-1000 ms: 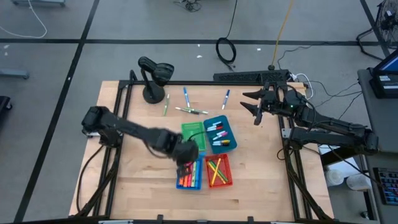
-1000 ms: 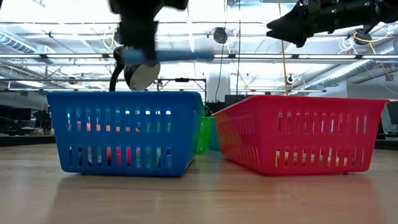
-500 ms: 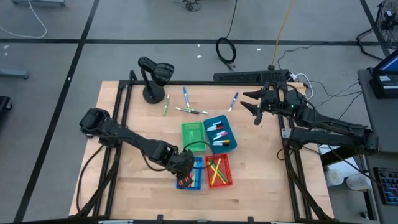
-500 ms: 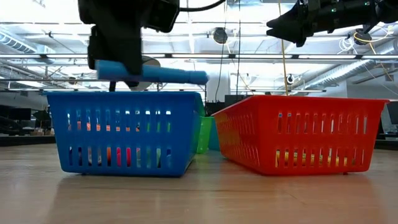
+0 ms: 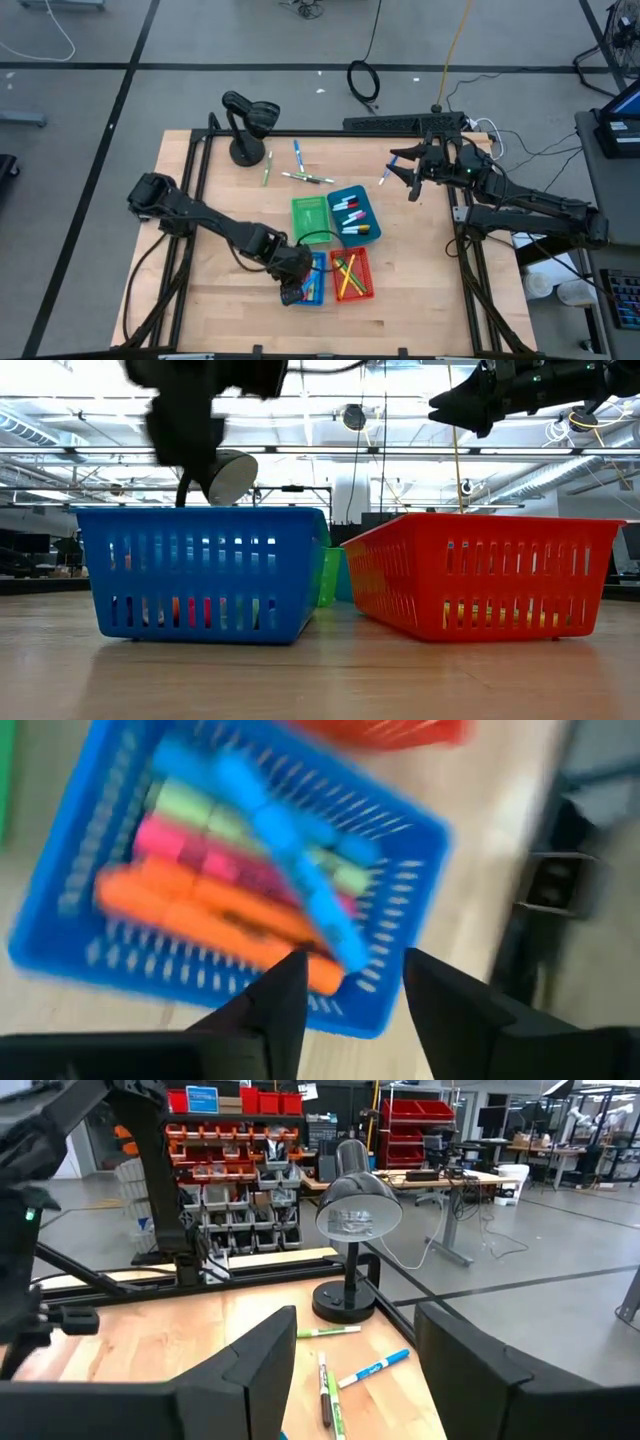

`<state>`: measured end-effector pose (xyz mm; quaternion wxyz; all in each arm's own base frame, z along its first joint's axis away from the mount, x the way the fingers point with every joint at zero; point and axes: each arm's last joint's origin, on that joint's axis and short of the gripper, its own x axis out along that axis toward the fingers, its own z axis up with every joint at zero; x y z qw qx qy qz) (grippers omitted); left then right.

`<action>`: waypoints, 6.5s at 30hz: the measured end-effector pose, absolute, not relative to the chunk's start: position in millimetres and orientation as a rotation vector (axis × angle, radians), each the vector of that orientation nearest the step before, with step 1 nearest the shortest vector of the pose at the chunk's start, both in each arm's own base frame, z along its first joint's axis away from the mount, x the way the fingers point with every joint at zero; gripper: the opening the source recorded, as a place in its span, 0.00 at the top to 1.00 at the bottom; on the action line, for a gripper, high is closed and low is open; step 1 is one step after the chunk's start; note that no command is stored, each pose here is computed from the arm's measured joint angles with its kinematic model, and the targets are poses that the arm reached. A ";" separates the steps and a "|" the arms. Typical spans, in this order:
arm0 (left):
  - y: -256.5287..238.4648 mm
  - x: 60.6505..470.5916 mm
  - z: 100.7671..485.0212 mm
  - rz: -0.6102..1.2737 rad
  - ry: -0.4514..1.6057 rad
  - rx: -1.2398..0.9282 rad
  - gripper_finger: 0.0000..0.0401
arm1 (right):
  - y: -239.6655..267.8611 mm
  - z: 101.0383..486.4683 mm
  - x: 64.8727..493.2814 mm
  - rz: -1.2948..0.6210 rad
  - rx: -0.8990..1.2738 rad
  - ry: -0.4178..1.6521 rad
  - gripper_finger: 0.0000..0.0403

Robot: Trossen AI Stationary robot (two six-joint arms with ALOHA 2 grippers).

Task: Pick & Place Markers
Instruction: Put the blue marker into the green bin

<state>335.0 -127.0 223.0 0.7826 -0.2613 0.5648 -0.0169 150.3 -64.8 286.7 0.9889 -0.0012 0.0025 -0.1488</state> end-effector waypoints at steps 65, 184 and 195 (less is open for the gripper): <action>-4.3 232.7 274.4 -0.154 0.327 0.015 0.57 | -79.2 139.9 130.1 -1.176 1.007 1.145 0.59; 13.3 257.1 171.6 0.114 0.201 -0.212 0.65 | -0.1 214.4 255.9 -0.050 -0.012 -0.004 0.77; 23.6 256.6 208.8 0.149 0.064 -0.239 0.63 | -0.1 214.5 255.9 -0.050 -0.012 -0.005 0.77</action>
